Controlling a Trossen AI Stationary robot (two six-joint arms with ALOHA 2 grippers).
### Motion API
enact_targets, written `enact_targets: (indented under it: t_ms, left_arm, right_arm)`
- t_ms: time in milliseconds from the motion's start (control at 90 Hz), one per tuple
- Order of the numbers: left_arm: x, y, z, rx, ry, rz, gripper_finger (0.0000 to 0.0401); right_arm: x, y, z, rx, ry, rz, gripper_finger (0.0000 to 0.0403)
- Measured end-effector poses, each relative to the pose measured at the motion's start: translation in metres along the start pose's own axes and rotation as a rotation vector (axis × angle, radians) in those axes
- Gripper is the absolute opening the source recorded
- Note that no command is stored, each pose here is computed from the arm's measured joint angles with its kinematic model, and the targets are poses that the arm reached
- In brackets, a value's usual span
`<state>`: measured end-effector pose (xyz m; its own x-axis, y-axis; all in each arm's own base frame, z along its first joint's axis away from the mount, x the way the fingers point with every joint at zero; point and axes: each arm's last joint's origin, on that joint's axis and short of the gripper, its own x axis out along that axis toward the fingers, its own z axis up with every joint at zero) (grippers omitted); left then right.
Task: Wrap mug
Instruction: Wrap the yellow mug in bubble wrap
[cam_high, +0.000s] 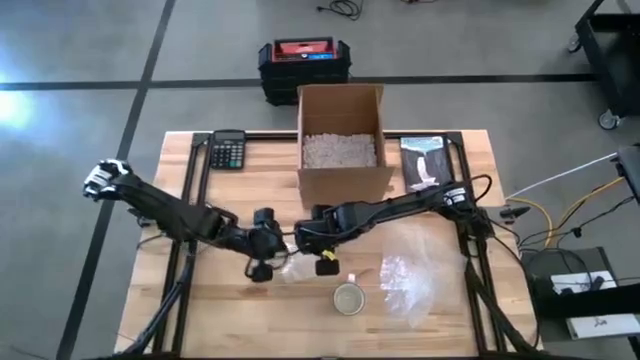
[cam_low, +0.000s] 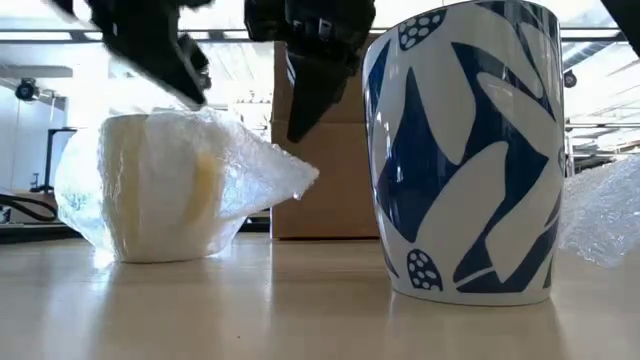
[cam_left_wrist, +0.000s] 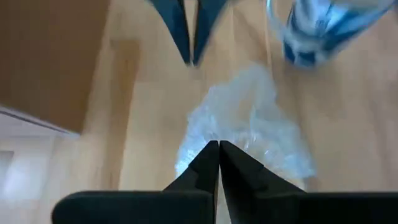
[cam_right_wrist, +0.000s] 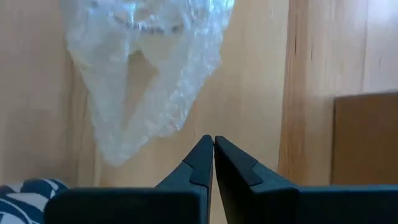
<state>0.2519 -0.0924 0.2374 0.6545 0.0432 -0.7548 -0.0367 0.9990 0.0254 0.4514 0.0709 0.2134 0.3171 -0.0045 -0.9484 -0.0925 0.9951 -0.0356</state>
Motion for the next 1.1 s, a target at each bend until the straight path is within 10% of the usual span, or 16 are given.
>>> enact_targets:
  t_ms: [722,1100]
  left_arm:
    - [0.079,-0.018,-0.025,0.106,0.232,-0.019,0.0000]
    - [0.004,-0.009,0.010,0.062,0.046,-0.084,0.0000]
  right_arm:
    - [0.000,0.000,0.000,-0.004,-0.002,0.001,0.0002]
    - [-0.001,0.000,0.001,-0.003,-0.002,0.003,0.0002]
